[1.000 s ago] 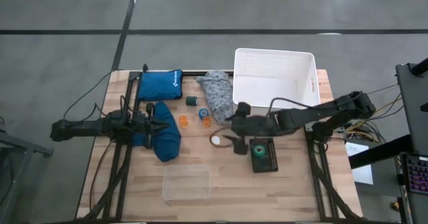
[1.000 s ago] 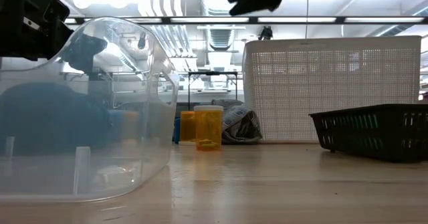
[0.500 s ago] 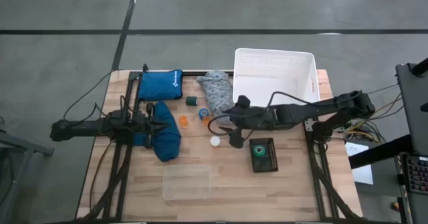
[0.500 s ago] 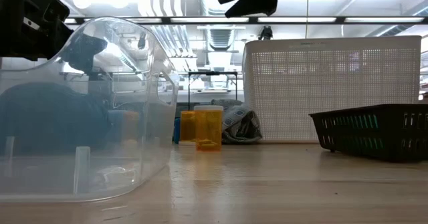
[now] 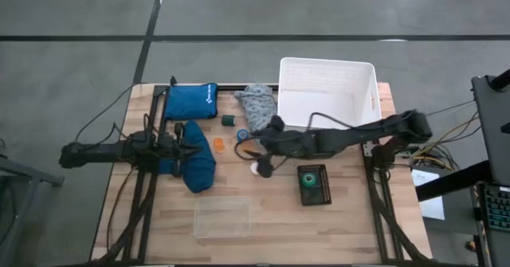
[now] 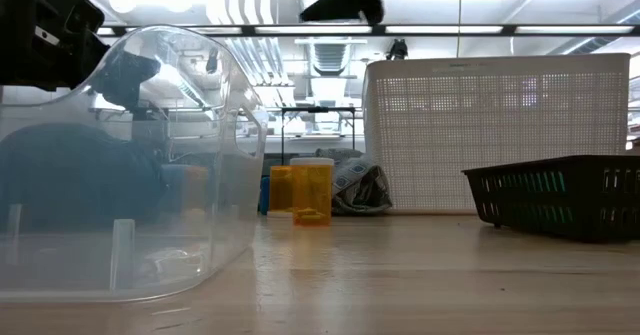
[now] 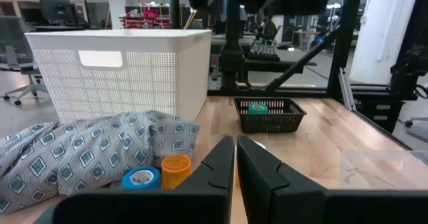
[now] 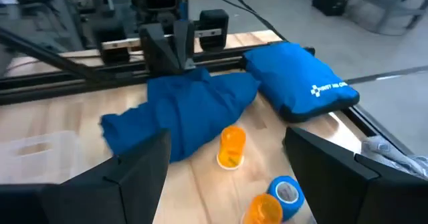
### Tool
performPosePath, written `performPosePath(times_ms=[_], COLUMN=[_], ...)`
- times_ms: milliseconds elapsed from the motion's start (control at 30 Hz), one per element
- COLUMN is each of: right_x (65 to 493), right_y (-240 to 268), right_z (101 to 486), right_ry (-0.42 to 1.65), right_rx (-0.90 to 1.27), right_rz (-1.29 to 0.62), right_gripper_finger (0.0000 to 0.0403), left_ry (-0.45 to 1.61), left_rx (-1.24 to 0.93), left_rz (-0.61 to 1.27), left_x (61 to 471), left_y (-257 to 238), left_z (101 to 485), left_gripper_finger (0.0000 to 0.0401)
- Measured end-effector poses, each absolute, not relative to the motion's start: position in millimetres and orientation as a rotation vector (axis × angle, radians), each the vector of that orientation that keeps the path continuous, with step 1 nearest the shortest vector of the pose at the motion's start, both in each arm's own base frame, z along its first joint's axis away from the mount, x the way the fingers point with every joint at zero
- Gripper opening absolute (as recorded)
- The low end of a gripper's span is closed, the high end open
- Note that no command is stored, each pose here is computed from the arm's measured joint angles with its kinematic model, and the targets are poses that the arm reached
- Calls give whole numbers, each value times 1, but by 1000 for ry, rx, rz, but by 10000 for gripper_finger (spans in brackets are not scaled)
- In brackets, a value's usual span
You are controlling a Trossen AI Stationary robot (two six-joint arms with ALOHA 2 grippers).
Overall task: Pick & place medical supplies in basket/bin
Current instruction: Put the blue bandage into the black bin
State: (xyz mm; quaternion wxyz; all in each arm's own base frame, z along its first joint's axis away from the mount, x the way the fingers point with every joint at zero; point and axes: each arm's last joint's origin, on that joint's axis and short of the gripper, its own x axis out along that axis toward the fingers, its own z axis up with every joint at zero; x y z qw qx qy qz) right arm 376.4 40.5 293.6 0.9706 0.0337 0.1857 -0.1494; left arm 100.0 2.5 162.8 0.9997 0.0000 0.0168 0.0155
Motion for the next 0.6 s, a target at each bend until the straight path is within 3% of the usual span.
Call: performPosePath(times_ms=[167, 400, 600], right_x=[417, 453, 482], right_y=[37, 3, -26], right_z=[288, 296, 286], right_ry=[392, 603, 649], right_rx=[21, 81, 138], right_rz=[-347, -475, -554], right_gripper_finger=[288, 288, 288], left_ry=[46, 58, 59], left_rx=[0, -1, -4], left_rz=[29, 30, 30], left_x=[101, 101, 101], left_y=[2, 3, 3], left_z=[162, 161, 161], left_gripper_finger=[26, 26, 26])
